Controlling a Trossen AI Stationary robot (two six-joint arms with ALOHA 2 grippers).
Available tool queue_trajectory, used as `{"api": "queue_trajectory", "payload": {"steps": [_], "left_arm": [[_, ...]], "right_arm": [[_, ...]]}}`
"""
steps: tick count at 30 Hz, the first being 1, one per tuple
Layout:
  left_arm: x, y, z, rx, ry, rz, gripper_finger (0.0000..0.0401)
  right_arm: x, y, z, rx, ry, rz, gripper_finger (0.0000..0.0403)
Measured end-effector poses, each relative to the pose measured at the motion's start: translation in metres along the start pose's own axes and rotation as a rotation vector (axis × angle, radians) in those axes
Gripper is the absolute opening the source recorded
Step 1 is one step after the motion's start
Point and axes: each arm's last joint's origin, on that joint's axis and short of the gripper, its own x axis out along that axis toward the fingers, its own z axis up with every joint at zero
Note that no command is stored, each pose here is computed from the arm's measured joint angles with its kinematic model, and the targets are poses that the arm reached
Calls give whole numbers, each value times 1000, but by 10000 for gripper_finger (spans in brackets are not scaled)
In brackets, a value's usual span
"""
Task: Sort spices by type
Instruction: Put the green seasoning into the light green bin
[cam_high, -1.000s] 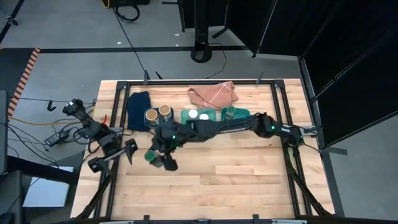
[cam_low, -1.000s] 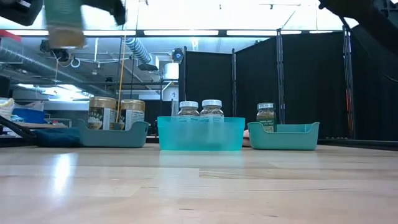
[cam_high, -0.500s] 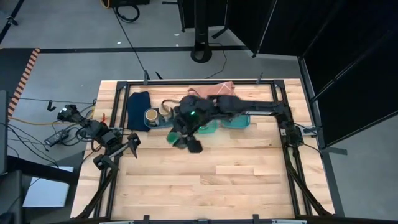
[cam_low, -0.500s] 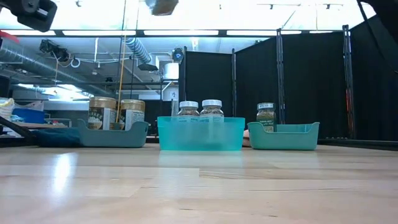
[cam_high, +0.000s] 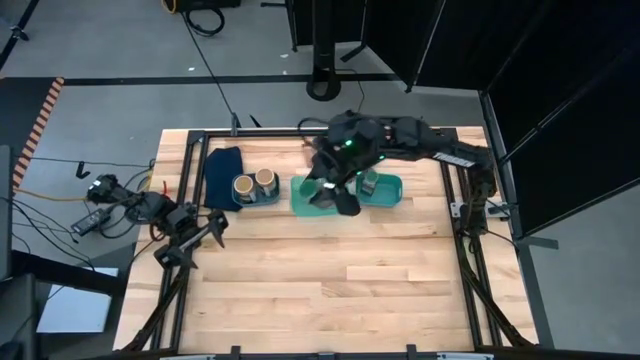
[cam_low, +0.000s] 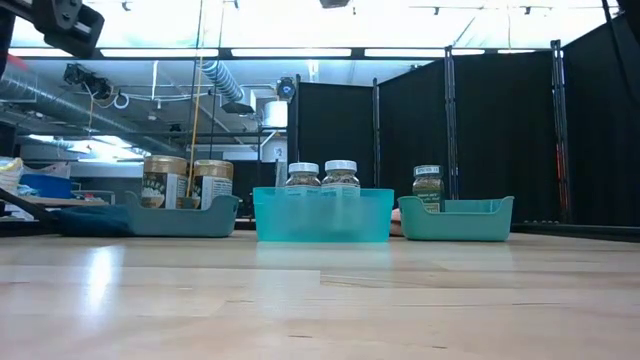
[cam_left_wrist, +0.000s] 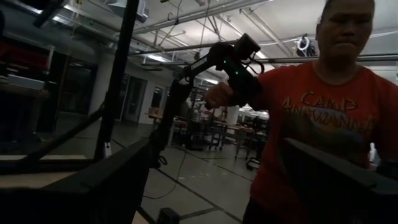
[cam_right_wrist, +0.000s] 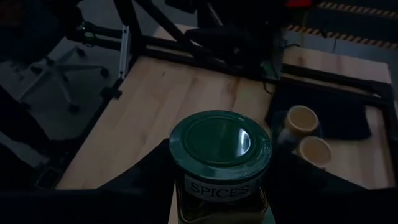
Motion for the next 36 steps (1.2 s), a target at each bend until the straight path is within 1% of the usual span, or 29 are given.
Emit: {"api": "queue_trajectory", "payload": {"steps": [5, 12, 17, 19, 21, 25, 31, 36], "left_arm": [[-1, 3, 1, 14, -8, 34, 363], [-2, 6, 3, 28, -29, 72, 363], [-2, 8, 5, 41, -42, 91, 363], [-3, 9, 5, 45, -44, 100, 363], [-3, 10, 6, 50, -47, 112, 363], [-4, 12, 6, 55, -53, 134, 363], [-5, 14, 7, 67, -62, 170, 363], [-5, 16, 8, 62, -67, 189, 363]], "right_arm": [[-44, -2, -4, 21, -7, -40, 207], [-106, 3, -15, 33, -23, -153, 207], [-138, 11, -41, 88, -40, -203, 207], [-146, 13, -54, 102, -69, -251, 207], [-150, 16, -69, 101, -110, -300, 207], [-144, 19, -105, 130, -178, -363, 207], [-117, 20, -161, 212, -290, -404, 207], [-94, 26, -209, 336, -366, -403, 208]]}}
